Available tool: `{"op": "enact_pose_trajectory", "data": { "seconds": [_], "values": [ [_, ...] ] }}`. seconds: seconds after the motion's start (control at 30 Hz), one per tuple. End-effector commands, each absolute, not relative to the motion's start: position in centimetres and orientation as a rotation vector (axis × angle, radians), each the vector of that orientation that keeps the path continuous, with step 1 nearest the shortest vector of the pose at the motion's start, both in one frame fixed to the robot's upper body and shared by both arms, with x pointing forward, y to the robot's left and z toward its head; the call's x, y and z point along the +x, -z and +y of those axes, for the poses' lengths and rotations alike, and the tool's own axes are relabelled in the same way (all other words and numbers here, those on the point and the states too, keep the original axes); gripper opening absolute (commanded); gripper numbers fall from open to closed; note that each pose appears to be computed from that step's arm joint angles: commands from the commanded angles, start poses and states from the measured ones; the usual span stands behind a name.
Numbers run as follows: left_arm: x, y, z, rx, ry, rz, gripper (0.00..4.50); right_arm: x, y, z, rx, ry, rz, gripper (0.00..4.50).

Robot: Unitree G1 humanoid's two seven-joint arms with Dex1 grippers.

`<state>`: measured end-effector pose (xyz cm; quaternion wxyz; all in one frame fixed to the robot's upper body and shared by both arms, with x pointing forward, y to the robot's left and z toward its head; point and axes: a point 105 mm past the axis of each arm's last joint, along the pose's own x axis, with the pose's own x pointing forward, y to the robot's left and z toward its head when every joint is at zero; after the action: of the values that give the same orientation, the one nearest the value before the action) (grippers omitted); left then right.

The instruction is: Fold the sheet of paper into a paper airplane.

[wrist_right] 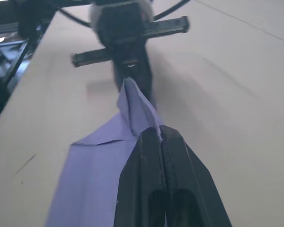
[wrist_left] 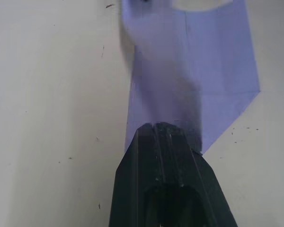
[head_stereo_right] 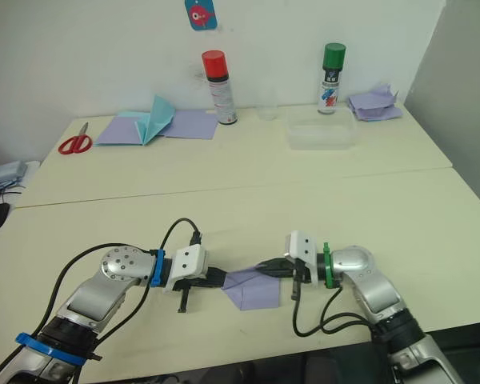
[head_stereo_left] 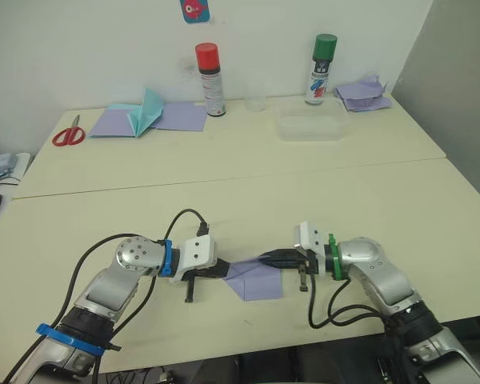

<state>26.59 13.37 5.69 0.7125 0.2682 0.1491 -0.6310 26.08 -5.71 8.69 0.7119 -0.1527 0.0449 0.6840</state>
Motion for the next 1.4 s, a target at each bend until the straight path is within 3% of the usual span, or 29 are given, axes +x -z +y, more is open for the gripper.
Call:
{"op": "enact_pose_trajectory", "data": {
  "seconds": [0.03, 0.13, 0.37, 0.9, 1.03, 1.23, 1.4],
  "values": [
    [25.3, -2.3, 15.3, 0.599, 1.386, 0.523, 0.0, 24.5, -9.1, -5.9, -0.37, -1.597, 0.099, 0.04],
    [25.3, -2.3, 15.1, 0.597, 1.387, 0.522, 0.0, 24.6, -8.8, -5.6, -0.377, -1.585, 0.096, 0.59],
    [25.1, -2.2, 15.2, 0.594, 1.39, 0.525, 0.0, 24.4, -8.9, -5.2, -0.489, -1.618, -0.016, 3.08],
    [24.9, -2.3, 15.1, 0.591, 1.391, 0.531, 0.0, 25.0, -7.7, -2.1, -0.601, -1.606, -0.182, 3.08],
    [24.9, -2.3, 15.1, 0.589, 1.391, 0.533, 0.0, 25.0, -8.0, -1.8, -0.592, -1.608, -0.19, 2.21],
    [24.9, -2.3, 15.1, 0.586, 1.39, 0.537, 0.0, 25.2, -8.1, -2.0, -0.555, -1.6, -0.153, 0.06],
    [25.0, -2.2, 15.2, 0.586, 1.391, 0.547, 0.0, 25.3, -8.3, -2.1, -0.337, -1.587, 0.006, 0.06]
  ]
}}
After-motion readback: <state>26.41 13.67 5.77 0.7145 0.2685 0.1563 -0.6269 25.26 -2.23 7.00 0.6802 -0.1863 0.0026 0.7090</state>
